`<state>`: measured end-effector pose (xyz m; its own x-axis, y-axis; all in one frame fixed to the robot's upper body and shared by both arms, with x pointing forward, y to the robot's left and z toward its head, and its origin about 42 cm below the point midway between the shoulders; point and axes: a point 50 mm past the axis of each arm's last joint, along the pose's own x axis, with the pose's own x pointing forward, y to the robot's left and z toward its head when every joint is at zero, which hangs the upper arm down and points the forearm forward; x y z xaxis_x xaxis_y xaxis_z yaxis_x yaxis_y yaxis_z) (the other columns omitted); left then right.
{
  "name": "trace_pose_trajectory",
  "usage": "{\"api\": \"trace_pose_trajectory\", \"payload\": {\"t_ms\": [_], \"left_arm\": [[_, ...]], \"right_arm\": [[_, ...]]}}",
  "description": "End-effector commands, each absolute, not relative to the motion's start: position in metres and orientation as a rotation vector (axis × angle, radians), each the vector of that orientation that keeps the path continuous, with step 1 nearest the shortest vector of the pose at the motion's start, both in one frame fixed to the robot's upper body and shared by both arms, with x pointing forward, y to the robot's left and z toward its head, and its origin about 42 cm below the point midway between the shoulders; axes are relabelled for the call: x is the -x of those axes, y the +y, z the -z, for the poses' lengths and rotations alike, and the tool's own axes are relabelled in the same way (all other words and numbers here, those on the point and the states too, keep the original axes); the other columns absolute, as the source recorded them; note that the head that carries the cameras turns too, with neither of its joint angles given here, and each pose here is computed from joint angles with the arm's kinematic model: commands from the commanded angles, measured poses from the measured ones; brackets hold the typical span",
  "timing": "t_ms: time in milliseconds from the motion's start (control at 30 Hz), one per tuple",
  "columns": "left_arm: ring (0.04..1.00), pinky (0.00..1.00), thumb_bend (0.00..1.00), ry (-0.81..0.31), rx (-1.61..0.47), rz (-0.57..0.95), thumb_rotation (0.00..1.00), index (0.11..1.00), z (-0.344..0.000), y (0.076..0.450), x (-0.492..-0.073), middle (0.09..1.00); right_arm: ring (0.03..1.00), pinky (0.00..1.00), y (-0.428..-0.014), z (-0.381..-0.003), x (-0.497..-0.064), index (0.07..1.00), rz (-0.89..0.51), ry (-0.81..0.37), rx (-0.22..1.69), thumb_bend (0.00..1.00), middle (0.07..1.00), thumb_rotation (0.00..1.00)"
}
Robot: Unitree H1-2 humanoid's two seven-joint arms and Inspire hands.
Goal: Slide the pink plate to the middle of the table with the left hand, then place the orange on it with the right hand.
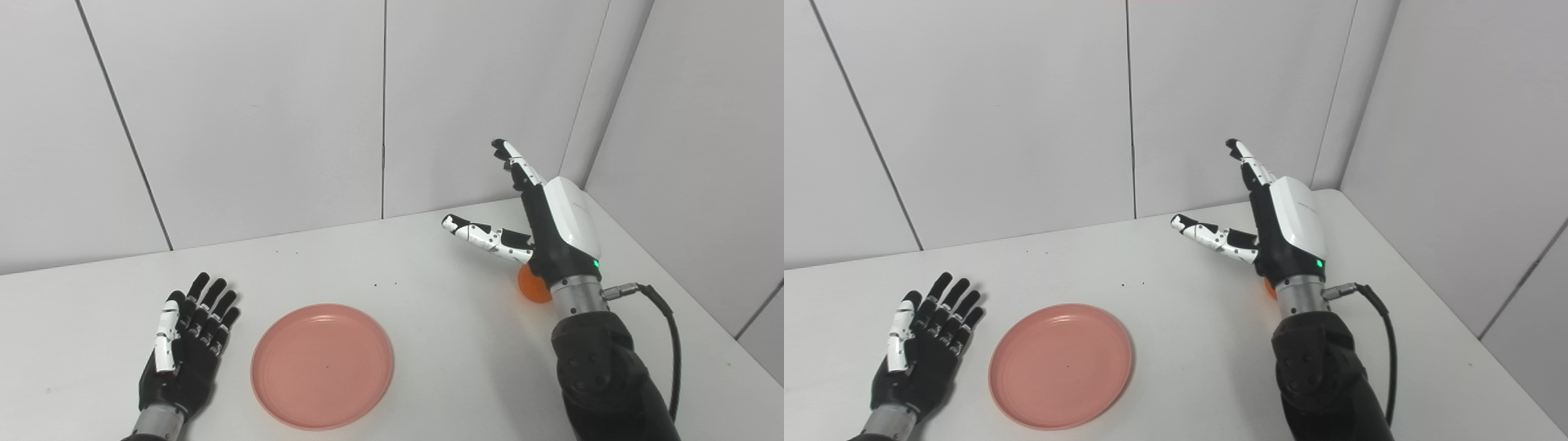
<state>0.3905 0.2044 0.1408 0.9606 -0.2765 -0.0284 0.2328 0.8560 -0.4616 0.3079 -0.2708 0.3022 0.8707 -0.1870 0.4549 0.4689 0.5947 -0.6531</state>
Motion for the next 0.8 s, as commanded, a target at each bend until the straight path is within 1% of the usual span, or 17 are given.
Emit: {"api": "trace_pose_trajectory", "payload": {"t_ms": [0, 67, 167, 200, 333, 400, 467, 567, 633, 700, 767], "left_arm": [[0.948, 0.99, 0.3, 0.204, 0.458, 0.22, 1.0, 0.953, -0.124, 0.212, -0.386, 0.95], [0.953, 0.99, 0.3, 0.203, 0.446, 0.219, 1.0, 0.958, -0.124, 0.213, -0.387, 0.957], [0.96, 0.99, 0.3, 0.203, 0.437, 0.22, 1.0, 0.965, -0.125, 0.214, -0.386, 0.963], [0.967, 1.0, 0.3, 0.203, 0.437, 0.22, 1.0, 0.968, -0.126, 0.214, -0.386, 0.969], [0.969, 1.0, 0.3, 0.2, 0.441, 0.22, 1.0, 0.969, -0.127, 0.215, -0.386, 0.969], [0.962, 1.0, 0.3, 0.201, 0.448, 0.218, 1.0, 0.967, -0.129, 0.216, -0.385, 0.965], [0.953, 0.99, 0.3, 0.202, 0.448, 0.214, 1.0, 0.958, -0.13, 0.215, -0.385, 0.958], [0.956, 0.99, 0.3, 0.198, 0.446, 0.223, 1.0, 0.961, -0.13, 0.216, -0.386, 0.961], [0.957, 0.99, 0.3, 0.196, 0.44, 0.226, 1.0, 0.96, -0.131, 0.216, -0.385, 0.962], [0.952, 0.98, 0.31, 0.195, 0.433, 0.225, 1.0, 0.954, -0.132, 0.216, -0.385, 0.956], [0.948, 0.98, 0.3, 0.197, 0.436, 0.22, 1.0, 0.947, -0.134, 0.215, -0.384, 0.95]], "right_arm": [[0.865, 0.8, -0.276, -0.318, -0.304, 0.909, 0.452, -0.437, 0.899, 0.82, 0.889, 0.63], [0.868, 0.79, -0.281, -0.318, -0.303, 0.919, 0.481, -0.423, 0.935, 0.82, 0.897, 0.63], [0.866, 0.77, -0.287, -0.317, -0.301, 0.928, 0.515, -0.404, 0.962, 0.82, 0.907, 0.61], [0.867, 0.75, -0.289, -0.316, -0.301, 0.941, 0.524, -0.399, 0.964, 0.82, 0.922, 0.57], [0.839, 0.72, -0.302, -0.311, -0.303, 0.958, 0.574, -0.358, 0.967, 0.86, 0.926, 0.53], [0.841, 0.71, -0.304, -0.309, -0.303, 0.963, 0.583, -0.337, 0.958, 0.88, 0.931, 0.5], [0.813, 0.65, -0.307, -0.306, -0.304, 0.965, 0.584, -0.314, 0.952, 0.9, 0.928, 0.47], [0.83, 0.66, -0.312, -0.302, -0.306, 0.967, 0.578, -0.28, 0.953, 0.91, 0.932, 0.44], [0.859, 0.71, -0.315, -0.301, -0.307, 0.966, 0.571, -0.258, 0.963, 0.93, 0.94, 0.42], [0.865, 0.72, -0.319, -0.299, -0.309, 0.968, 0.563, -0.23, 0.973, 0.94, 0.944, 0.42], [0.851, 0.69, -0.322, -0.296, -0.31, 0.976, 0.555, -0.201, 0.985, 0.95, 0.944, 0.42]]}}
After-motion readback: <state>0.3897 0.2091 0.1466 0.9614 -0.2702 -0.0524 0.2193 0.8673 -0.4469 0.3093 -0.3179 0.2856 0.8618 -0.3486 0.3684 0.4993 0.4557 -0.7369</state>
